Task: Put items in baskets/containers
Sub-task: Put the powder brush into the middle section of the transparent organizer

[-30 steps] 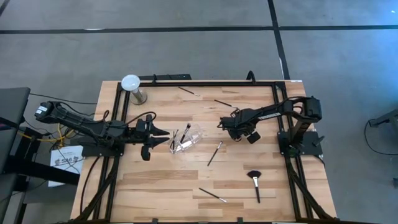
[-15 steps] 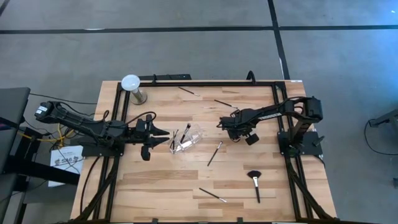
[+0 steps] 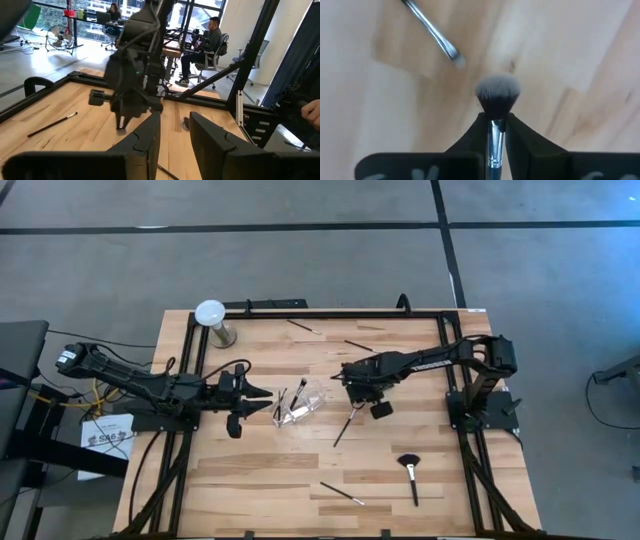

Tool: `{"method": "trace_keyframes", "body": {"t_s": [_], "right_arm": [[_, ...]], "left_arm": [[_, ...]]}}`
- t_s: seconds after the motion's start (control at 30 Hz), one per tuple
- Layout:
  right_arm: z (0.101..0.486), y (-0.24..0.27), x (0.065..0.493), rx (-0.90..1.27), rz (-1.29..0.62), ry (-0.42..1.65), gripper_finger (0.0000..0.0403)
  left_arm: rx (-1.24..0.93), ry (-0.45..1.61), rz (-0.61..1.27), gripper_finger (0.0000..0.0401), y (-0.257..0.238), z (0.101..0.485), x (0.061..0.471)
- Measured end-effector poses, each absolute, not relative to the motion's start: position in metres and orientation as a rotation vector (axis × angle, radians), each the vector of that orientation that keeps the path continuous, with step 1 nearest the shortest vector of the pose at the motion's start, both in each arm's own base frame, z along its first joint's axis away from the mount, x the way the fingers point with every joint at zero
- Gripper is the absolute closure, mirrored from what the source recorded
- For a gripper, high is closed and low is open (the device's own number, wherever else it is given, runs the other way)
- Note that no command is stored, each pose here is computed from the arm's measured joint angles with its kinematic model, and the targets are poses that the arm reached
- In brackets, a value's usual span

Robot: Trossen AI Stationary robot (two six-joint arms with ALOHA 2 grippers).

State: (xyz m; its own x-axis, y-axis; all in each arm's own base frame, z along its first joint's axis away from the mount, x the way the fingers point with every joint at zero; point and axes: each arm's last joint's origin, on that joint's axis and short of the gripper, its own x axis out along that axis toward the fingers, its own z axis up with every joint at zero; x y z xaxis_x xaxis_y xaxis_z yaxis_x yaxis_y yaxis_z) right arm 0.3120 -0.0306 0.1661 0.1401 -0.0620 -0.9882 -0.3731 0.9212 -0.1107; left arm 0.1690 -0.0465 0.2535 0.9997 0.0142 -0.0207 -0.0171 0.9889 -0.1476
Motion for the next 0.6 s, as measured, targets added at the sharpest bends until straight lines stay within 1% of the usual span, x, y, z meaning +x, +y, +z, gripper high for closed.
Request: {"method": "trace_keyframes", "body": {"t_s": [0.13,0.23,0.3,0.43,0.6], "right_arm": [[0.177,-0.024,0.315,-0.296,0.211,1.359,0.0382],[0.189,-0.017,0.313,-0.252,0.174,1.272,0.0387],[0.201,-0.009,0.309,-0.262,0.168,1.180,0.0400],[0.220,0.001,0.296,-0.278,0.133,1.049,0.0402],[0.225,0.004,0.280,-0.273,0.047,1.020,0.0401]], "left_arm": [[-0.152,0.020,0.016,0.0301,-0.046,0.253,0.169],[-0.151,0.021,0.016,0.0301,-0.046,0.253,0.169],[-0.151,0.022,0.016,0.0301,-0.046,0.253,0.169],[-0.154,0.023,0.014,0.0301,-0.047,0.253,0.169],[-0.155,0.020,0.008,0.0301,-0.048,0.254,0.169]]}}
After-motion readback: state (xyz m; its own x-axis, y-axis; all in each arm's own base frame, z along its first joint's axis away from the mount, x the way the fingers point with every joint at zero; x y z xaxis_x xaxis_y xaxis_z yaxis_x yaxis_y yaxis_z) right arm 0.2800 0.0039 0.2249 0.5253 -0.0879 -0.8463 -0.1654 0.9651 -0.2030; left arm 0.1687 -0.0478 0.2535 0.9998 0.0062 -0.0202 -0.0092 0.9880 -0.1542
